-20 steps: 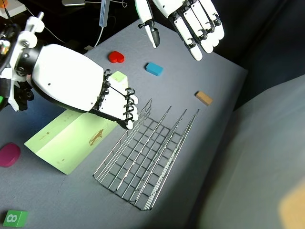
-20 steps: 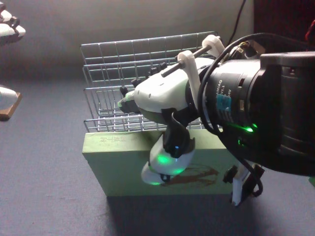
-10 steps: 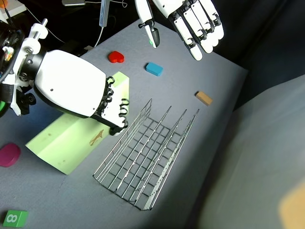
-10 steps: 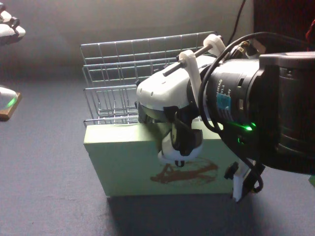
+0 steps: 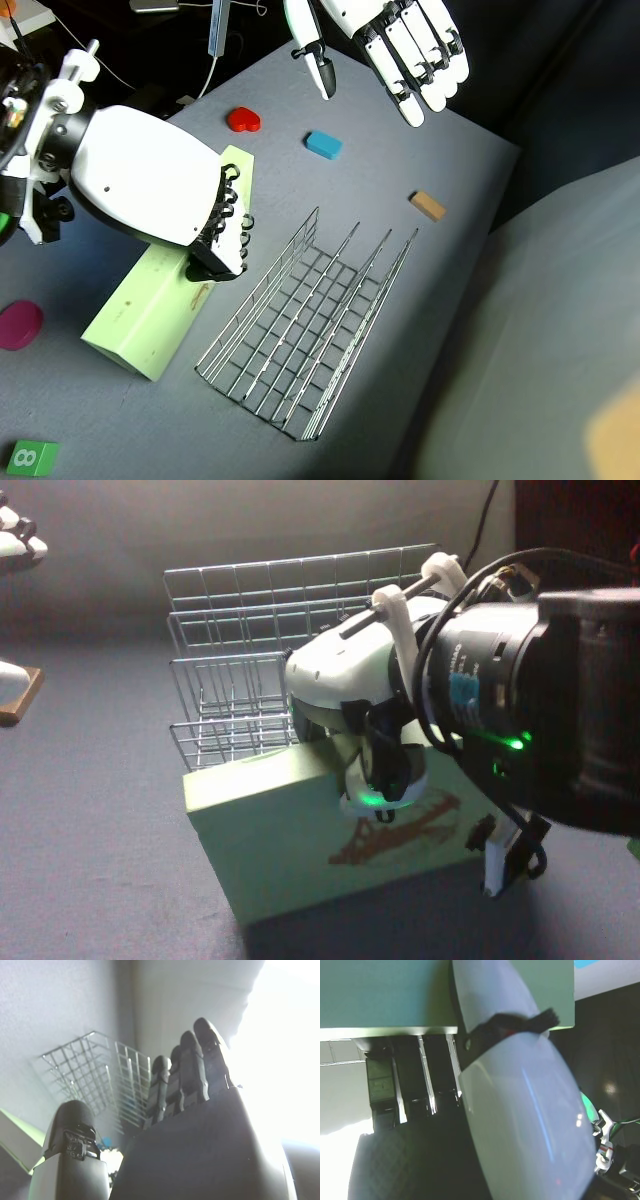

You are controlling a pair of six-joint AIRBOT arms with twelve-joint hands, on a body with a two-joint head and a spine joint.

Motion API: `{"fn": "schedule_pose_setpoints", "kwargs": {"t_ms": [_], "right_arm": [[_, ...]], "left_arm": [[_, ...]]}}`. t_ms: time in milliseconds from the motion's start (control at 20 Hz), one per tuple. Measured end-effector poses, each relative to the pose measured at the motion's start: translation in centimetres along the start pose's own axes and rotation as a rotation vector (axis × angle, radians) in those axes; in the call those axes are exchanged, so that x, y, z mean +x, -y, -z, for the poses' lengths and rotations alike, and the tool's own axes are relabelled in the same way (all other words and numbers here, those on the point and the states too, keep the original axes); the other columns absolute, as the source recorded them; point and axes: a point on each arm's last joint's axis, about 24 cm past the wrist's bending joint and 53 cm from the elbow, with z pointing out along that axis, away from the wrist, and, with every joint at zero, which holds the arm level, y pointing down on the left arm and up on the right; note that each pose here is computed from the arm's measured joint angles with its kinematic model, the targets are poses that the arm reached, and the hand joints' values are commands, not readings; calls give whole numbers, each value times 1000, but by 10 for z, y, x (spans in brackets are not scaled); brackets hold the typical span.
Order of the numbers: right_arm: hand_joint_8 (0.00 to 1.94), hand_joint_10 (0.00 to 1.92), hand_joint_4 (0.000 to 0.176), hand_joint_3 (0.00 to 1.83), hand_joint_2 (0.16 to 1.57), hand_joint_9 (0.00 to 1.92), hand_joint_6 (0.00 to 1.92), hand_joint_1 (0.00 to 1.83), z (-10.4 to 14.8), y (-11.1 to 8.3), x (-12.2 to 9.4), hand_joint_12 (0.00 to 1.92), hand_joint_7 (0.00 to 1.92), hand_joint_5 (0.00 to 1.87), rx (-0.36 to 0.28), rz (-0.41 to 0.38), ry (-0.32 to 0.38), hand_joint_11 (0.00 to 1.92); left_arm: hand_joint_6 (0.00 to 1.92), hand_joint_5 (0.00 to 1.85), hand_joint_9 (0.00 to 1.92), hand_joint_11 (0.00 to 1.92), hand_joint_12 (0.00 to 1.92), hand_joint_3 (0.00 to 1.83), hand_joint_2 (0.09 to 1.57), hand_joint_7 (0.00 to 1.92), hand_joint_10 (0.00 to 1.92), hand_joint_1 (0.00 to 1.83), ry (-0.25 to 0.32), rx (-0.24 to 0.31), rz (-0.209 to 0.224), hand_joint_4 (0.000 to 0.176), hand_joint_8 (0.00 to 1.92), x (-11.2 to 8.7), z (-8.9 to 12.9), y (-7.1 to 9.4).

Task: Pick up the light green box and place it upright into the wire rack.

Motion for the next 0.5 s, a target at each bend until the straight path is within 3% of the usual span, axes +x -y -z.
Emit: {"fn": "schedule_pose_setpoints", "kwargs": {"t_ms": [100, 450, 500], "right_arm": [[1303, 1250, 0, 0, 1194, 723, 1137, 1187, 11, -3, -11, 1608, 868, 810, -8, -25, 7, 628], [1278, 1241, 0, 0, 1195, 730, 1167, 1190, 56, -36, -83, 1588, 885, 788, -108, -56, 169, 630], [1202, 1496, 0, 2, 1200, 735, 1167, 1315, 64, -42, -100, 1586, 861, 755, -128, -62, 206, 621]], "left_arm": [[0, 83, 118, 0, 386, 1, 1279, 48, 5, 222, -4, -2, 3, 0, 2, 1, 0, 0], [0, 72, 131, 0, 388, 1, 1280, 63, 6, 225, -11, -11, 7, 0, 4, 3, 1, -4], [0, 70, 127, 0, 359, 1, 1281, 40, 2, 222, -12, -11, 8, 0, 0, 3, 1, -4]]}}
